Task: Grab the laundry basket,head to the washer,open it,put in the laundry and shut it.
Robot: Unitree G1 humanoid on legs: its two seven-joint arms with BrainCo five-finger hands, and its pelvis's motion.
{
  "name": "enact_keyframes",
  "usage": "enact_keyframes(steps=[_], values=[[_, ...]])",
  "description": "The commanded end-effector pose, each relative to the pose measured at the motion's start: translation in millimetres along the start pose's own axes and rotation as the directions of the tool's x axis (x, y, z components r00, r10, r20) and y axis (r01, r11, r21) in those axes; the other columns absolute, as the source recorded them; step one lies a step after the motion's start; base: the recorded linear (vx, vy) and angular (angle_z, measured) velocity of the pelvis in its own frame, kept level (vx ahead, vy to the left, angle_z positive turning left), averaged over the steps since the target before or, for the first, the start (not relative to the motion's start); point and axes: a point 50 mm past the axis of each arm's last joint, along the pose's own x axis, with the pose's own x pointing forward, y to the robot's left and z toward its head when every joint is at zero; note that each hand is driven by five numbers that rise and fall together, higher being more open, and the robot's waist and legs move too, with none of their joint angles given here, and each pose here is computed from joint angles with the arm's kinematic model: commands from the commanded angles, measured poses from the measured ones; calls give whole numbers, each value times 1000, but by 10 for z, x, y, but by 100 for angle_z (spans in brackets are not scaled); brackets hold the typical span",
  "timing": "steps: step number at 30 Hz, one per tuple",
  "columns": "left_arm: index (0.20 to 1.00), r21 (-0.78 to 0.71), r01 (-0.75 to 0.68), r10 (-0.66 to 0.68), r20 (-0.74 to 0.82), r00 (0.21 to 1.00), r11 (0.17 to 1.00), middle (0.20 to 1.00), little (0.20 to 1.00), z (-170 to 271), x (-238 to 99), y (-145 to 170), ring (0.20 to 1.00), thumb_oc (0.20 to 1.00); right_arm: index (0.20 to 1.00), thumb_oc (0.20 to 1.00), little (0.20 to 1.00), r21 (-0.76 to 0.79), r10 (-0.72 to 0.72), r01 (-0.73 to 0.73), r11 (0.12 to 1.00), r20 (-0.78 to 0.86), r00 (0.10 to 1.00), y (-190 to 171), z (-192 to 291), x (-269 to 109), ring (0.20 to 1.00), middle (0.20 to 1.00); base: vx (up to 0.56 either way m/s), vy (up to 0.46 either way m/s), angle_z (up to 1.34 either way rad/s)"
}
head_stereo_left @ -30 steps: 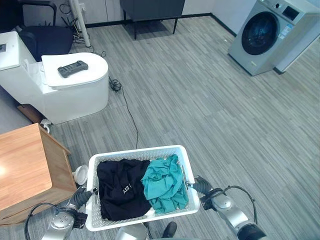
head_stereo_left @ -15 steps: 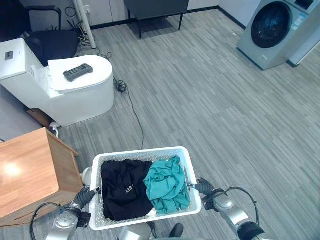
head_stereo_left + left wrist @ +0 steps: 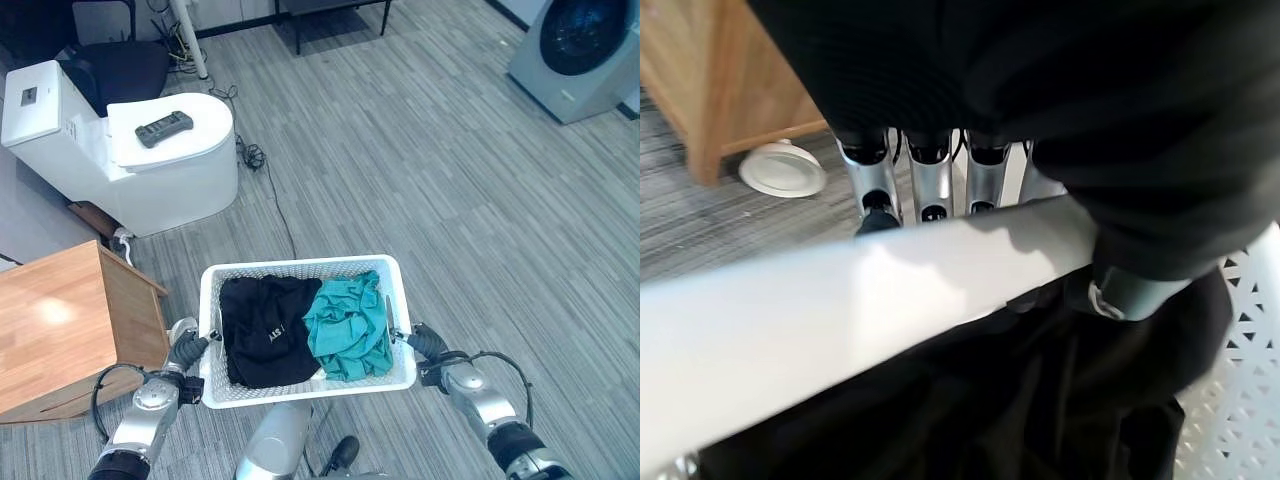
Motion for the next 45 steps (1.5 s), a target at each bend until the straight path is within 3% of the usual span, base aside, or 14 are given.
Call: enact_keyframes(steps=[1, 6, 16, 23, 33, 41, 45], values=[[200, -140, -120, 139, 142, 980, 983, 200, 200, 238, -84, 437, 200, 200, 200, 200, 200, 98, 102, -118, 988, 158, 982, 136, 243, -5, 200, 200, 252, 114, -96], [200, -116, -176, 188, 107, 976, 978, 200, 200, 140, -207, 652, 200, 200, 200, 200, 200, 168, 154, -175, 970, 131, 979, 374, 123, -5, 200, 200, 169, 100, -83], [200, -113, -181, 194, 115, 974, 977, 200, 200, 162, -224, 692, 200, 200, 200, 200, 200, 164, 201, -220, 962, 123, 972, 493, 104, -24, 200, 200, 38, 68, -2], [200, -105, -179, 193, 143, 971, 978, 200, 200, 233, -212, 683, 200, 200, 200, 200, 200, 154, 195, -214, 965, 127, 972, 441, 99, -61, 200, 200, -6, 13, 0], [200, -21, -221, 222, 128, 967, 975, 200, 200, 220, -285, 825, 200, 200, 200, 200, 200, 219, 76, -96, 971, 94, 993, 281, -49, -135, 200, 200, 123, 253, -10], [200, -18, -181, 182, 104, 978, 983, 200, 200, 156, -230, 684, 200, 200, 200, 200, 200, 188, 100, -116, 975, 94, 991, 272, -45, -145, 200, 200, 107, 299, 19], [200, 17, -184, 183, 75, 980, 983, 200, 200, 109, -255, 776, 200, 200, 200, 200, 200, 201, 127, -146, 969, 103, 987, 370, -28, -118, 200, 200, 302, -122, 14]])
